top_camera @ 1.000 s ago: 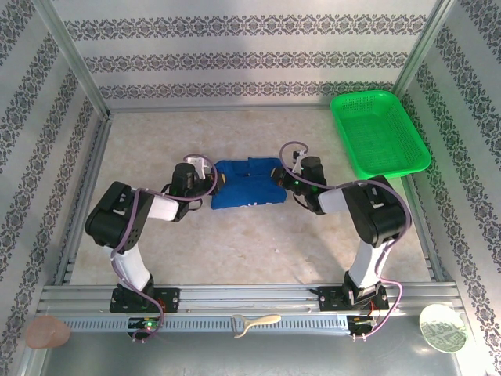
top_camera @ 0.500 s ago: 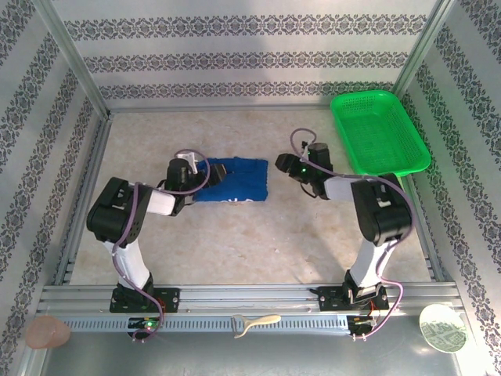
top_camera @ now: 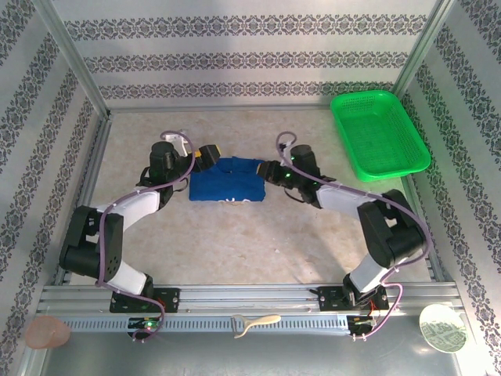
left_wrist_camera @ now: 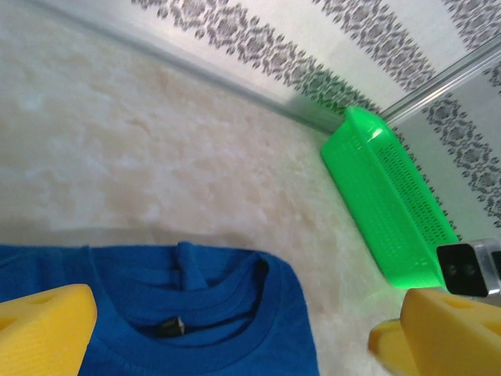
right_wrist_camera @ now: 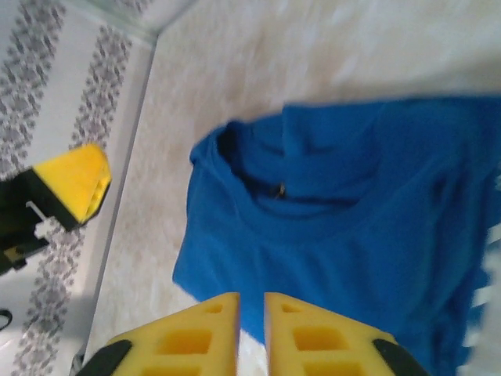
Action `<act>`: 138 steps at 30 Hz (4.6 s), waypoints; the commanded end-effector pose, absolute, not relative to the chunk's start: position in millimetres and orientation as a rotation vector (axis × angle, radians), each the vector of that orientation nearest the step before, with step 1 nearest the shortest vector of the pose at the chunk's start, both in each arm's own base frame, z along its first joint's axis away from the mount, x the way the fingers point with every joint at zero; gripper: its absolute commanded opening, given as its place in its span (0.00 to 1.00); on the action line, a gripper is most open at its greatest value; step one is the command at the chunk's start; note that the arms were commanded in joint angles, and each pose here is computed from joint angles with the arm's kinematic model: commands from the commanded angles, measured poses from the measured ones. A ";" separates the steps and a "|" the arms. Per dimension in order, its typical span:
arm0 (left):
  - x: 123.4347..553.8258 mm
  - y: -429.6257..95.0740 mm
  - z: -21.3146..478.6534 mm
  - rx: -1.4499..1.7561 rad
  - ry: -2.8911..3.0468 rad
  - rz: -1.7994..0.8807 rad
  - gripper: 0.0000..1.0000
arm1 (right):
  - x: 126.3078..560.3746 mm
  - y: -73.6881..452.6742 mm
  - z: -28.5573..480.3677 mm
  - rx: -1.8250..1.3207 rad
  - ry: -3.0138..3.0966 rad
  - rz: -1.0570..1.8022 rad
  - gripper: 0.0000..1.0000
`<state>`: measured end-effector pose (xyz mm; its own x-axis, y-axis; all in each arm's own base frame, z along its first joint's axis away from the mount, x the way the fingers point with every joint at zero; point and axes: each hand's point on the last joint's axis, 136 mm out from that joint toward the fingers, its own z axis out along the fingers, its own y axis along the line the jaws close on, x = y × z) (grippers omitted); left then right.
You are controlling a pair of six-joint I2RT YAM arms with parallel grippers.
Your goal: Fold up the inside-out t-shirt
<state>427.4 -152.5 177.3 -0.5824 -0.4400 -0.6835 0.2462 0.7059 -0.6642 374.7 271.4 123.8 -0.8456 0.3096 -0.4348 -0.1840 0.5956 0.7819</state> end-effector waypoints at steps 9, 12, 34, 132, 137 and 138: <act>462.6 -169.0 105.9 -0.196 2.119 -1.006 1.00 | 384.3 288.2 43.8 0.312 2.357 1.224 0.13; 468.1 -169.2 91.9 -0.204 2.141 -1.013 1.00 | 390.2 274.3 38.2 0.390 2.318 1.268 0.15; 391.2 -181.7 105.5 -0.216 2.151 -1.172 1.00 | 492.7 266.2 72.8 0.424 2.209 1.324 0.19; 412.5 -92.7 46.5 -0.342 2.641 -0.612 0.00 | 350.1 237.2 153.8 0.215 2.237 1.162 0.45; 429.1 -29.2 55.7 -0.343 2.695 -0.467 0.00 | 315.8 207.5 186.7 0.190 2.191 1.097 0.51; 433.7 -15.1 58.2 -0.347 2.703 -0.437 0.00 | 307.8 200.8 190.0 0.186 2.190 1.074 0.52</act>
